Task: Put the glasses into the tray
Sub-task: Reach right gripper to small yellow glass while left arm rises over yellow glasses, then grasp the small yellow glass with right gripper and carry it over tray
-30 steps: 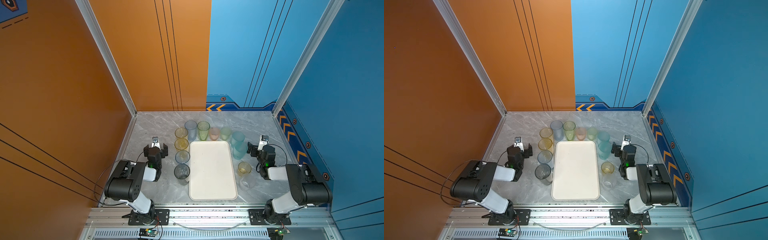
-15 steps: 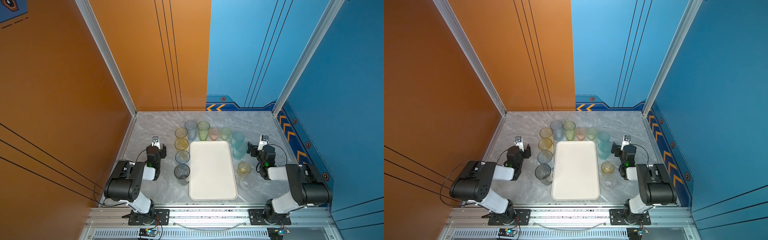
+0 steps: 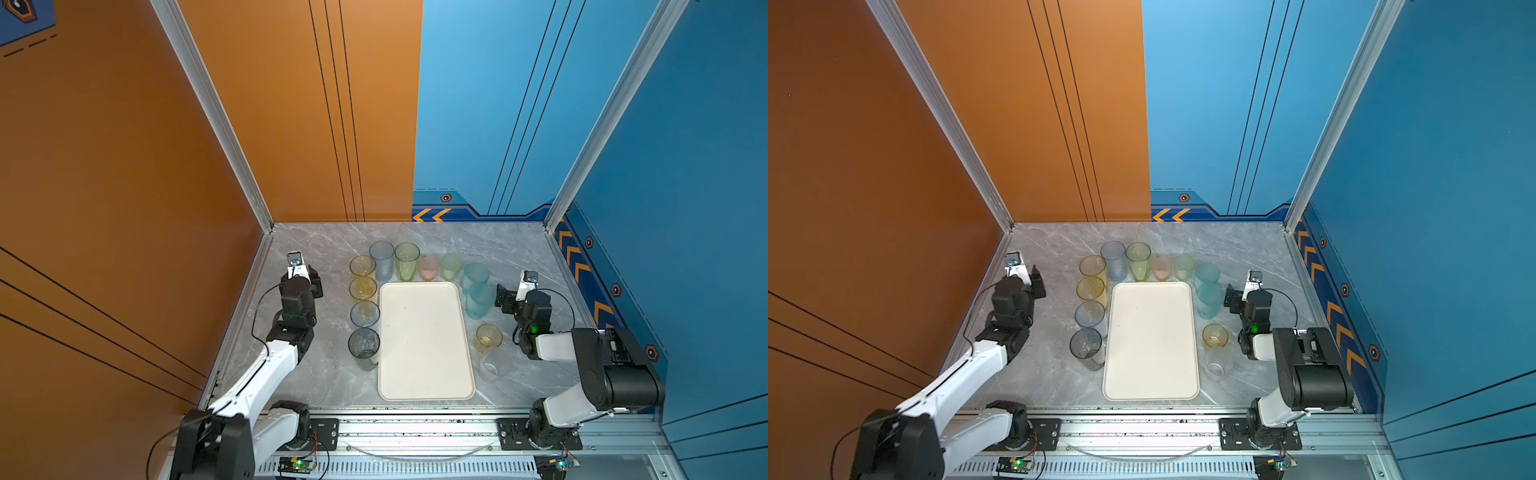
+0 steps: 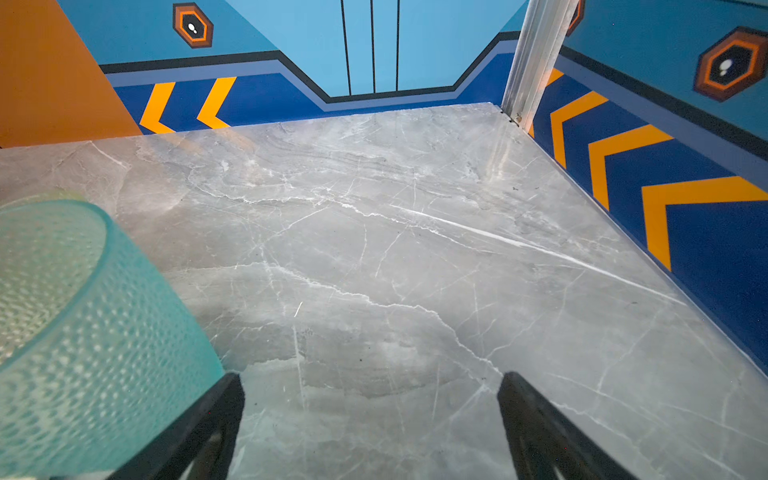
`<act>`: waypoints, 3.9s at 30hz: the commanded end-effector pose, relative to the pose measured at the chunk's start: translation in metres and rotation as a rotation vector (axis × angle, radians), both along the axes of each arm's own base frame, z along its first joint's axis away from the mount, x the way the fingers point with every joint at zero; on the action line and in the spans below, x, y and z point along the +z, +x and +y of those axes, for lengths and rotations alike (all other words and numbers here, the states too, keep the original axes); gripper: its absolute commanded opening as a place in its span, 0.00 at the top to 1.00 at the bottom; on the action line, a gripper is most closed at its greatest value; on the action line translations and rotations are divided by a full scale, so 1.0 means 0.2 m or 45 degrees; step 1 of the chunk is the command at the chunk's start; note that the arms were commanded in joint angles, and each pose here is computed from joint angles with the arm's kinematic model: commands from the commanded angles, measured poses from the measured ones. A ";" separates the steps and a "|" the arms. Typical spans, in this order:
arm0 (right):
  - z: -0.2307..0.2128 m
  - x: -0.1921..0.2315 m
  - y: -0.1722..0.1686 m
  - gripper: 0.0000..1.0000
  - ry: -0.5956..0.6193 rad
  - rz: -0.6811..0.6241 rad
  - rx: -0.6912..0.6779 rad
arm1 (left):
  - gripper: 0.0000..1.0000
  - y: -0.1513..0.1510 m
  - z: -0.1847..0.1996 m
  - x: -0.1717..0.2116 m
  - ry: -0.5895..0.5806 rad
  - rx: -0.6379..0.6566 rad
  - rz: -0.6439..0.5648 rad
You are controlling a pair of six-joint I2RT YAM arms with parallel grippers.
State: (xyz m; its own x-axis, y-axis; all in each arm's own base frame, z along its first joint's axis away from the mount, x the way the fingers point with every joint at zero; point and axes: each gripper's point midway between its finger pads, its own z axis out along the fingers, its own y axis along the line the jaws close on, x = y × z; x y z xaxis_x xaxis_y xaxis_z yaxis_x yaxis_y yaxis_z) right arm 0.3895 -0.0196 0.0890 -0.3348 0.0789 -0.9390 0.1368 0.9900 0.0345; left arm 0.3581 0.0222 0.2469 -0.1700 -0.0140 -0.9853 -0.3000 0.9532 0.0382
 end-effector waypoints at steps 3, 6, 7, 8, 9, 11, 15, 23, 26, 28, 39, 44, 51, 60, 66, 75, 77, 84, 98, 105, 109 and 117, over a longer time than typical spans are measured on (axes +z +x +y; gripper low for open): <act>-0.05 0.08 0.00 0.09 0.033 -0.034 -0.061 | 0.52 -0.20 0.04 0.07 0.020 0.074 0.181; -0.09 0.16 -0.02 0.12 0.035 -0.031 -0.112 | 0.53 -0.24 0.03 0.18 0.025 0.056 0.221; -0.10 0.21 -0.03 0.14 0.041 -0.029 -0.128 | 0.54 -0.25 0.03 0.21 0.020 0.048 0.235; -0.11 0.26 -0.04 0.16 0.052 -0.028 -0.145 | 0.54 -0.25 0.01 0.23 0.014 0.030 0.248; -0.12 0.34 -0.05 0.19 0.069 -0.030 -0.161 | 0.54 -0.25 0.00 0.25 0.012 0.015 0.266; -0.13 0.46 -0.07 0.26 0.111 0.007 -0.196 | 0.55 -0.23 -0.03 0.27 0.006 -0.004 0.293; -0.09 0.67 -0.15 0.37 0.156 0.185 -0.167 | 0.55 -0.18 -0.13 0.33 0.013 -0.065 0.321; 0.08 0.64 -0.43 0.57 0.261 0.704 -0.031 | 0.57 -0.05 -0.35 0.35 0.054 -0.221 0.436; 0.15 0.56 -0.56 0.60 0.298 0.849 -0.005 | 0.57 0.00 -0.40 0.34 0.038 -0.263 0.464; 0.20 0.51 -0.64 0.64 0.311 0.929 0.013 | 0.57 0.02 -0.43 0.34 0.031 -0.281 0.476; 0.38 0.23 -0.88 0.71 0.318 1.243 0.047 | 0.57 0.04 -0.48 0.27 0.008 -0.345 0.551; 0.40 0.15 -0.88 0.74 0.349 1.268 0.039 | 0.57 0.03 -0.47 0.24 -0.019 -0.353 0.566; 0.41 0.08 -0.83 0.75 0.344 1.288 0.026 | 0.57 0.04 -0.45 0.22 -0.037 -0.353 0.575; 0.39 0.03 -0.78 0.79 0.336 1.307 0.006 | 0.57 0.04 -0.43 0.21 -0.057 -0.354 0.584; 0.39 -0.01 -0.75 0.82 0.333 1.327 -0.002 | 0.57 0.05 -0.42 0.20 -0.067 -0.354 0.591; 0.39 -0.04 -0.74 0.91 0.320 1.340 -0.005 | 0.57 0.06 -0.41 0.19 -0.074 -0.353 0.600; 0.39 -0.05 -0.74 0.95 0.313 1.342 -0.008 | 0.57 0.06 -0.40 0.19 -0.075 -0.352 0.601; 0.36 0.02 -0.74 0.99 0.286 1.285 -0.014 | 0.57 0.07 -0.41 0.20 -0.080 -0.358 0.598; 0.27 0.69 -0.81 0.99 0.144 0.961 0.021 | 0.59 0.08 -0.40 0.17 -0.087 -0.336 0.613; 0.68 1.03 -0.58 0.99 0.190 0.738 0.351 | 0.59 0.08 -0.42 0.16 -0.123 -0.348 0.607; 0.97 0.96 -0.42 0.99 0.111 0.806 0.517 | 0.58 0.07 -0.43 0.16 -0.140 -0.363 0.606; 1.42 0.70 -0.13 0.99 -0.037 0.940 0.675 | 0.58 0.05 -0.42 0.17 -0.125 -0.368 0.606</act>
